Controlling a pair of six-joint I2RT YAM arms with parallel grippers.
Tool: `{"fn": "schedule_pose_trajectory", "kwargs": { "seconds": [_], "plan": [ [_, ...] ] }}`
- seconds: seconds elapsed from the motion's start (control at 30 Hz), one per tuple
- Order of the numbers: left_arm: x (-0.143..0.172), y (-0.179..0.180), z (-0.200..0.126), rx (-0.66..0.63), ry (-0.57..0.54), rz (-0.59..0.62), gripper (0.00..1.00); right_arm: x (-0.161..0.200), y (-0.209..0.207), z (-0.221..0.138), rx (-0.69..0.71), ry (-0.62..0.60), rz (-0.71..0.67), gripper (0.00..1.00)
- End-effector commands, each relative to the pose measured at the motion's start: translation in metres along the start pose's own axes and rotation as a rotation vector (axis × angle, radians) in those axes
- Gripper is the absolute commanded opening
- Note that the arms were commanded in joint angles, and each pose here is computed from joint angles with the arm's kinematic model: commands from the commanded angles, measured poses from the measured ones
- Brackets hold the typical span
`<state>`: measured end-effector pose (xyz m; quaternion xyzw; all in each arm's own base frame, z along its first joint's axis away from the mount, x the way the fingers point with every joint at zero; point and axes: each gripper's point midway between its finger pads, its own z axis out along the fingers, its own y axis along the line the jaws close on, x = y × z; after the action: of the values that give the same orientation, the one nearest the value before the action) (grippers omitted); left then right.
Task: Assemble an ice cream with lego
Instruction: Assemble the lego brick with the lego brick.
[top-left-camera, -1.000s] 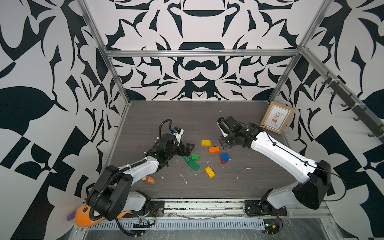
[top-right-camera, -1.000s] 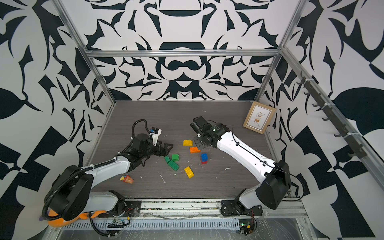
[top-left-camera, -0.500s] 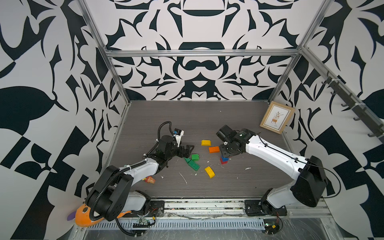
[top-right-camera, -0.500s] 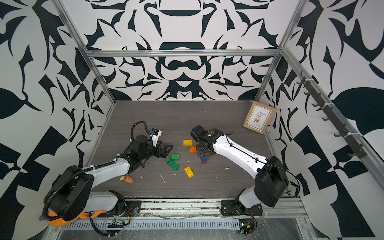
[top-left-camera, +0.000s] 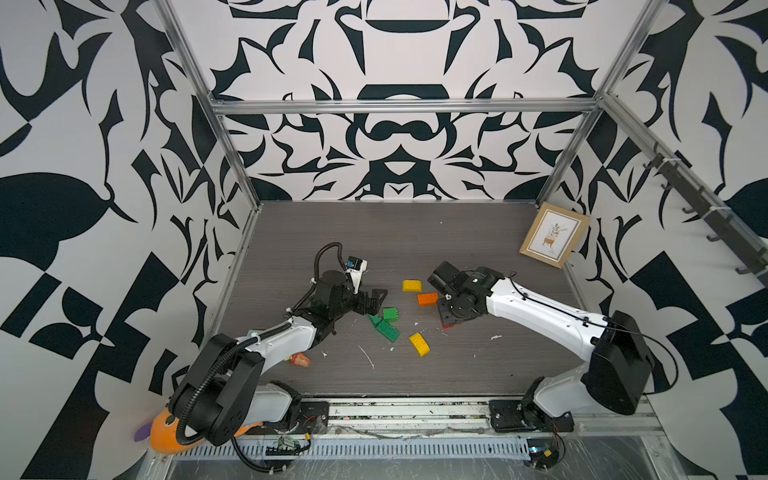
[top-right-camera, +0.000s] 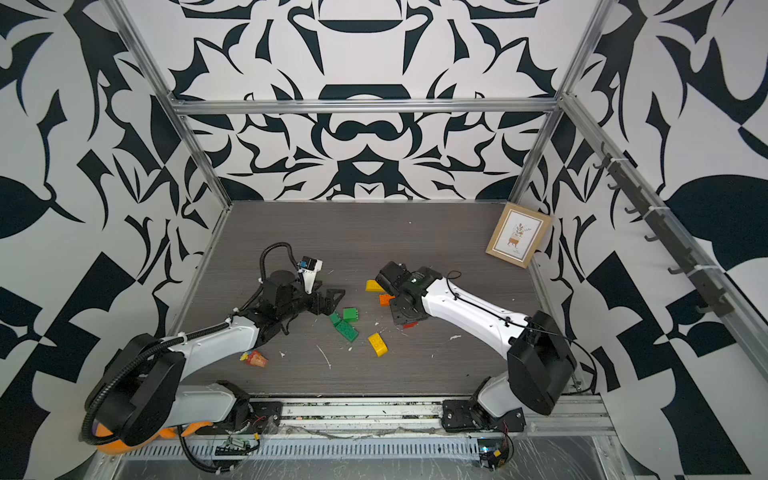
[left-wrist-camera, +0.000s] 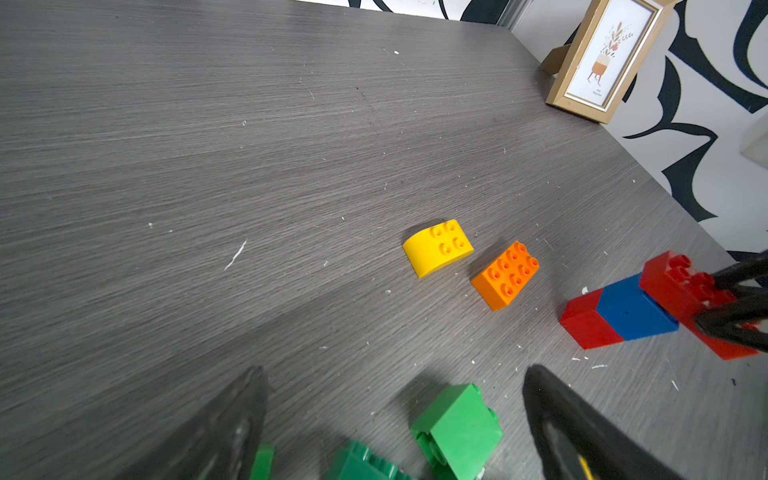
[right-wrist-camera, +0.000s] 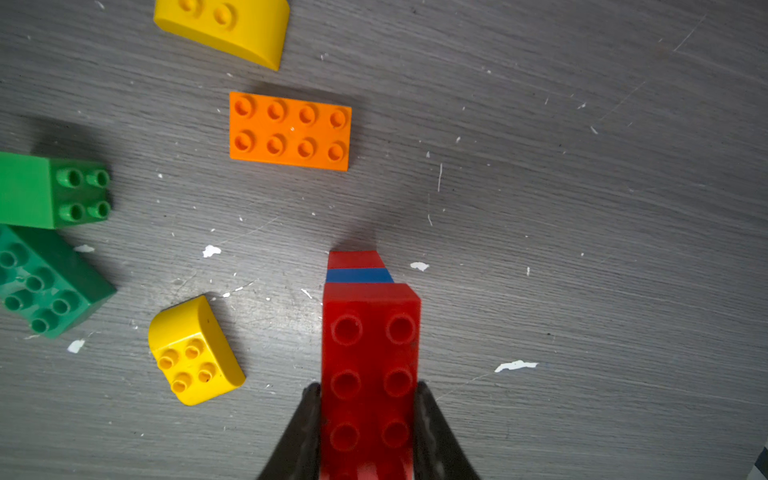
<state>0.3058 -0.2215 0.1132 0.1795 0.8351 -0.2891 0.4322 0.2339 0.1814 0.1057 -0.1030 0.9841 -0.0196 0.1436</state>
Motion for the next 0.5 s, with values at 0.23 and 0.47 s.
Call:
{"fn": "schedule_pose_trajectory", "kwargs": {
  "seconds": [0.23, 0.47],
  "plan": [
    [-0.0023, 0.0037, 0.0000, -0.020, -0.008, 0.016, 0.99, 0.0032, -0.0023, 0.0055, 0.007, -0.027, 0.019, 0.25],
    [-0.0017, 0.0039, 0.0007, -0.021, -0.006, 0.016, 0.99, 0.0019, -0.0030, 0.0047, 0.008, -0.038, 0.016, 0.29]
  ]
}}
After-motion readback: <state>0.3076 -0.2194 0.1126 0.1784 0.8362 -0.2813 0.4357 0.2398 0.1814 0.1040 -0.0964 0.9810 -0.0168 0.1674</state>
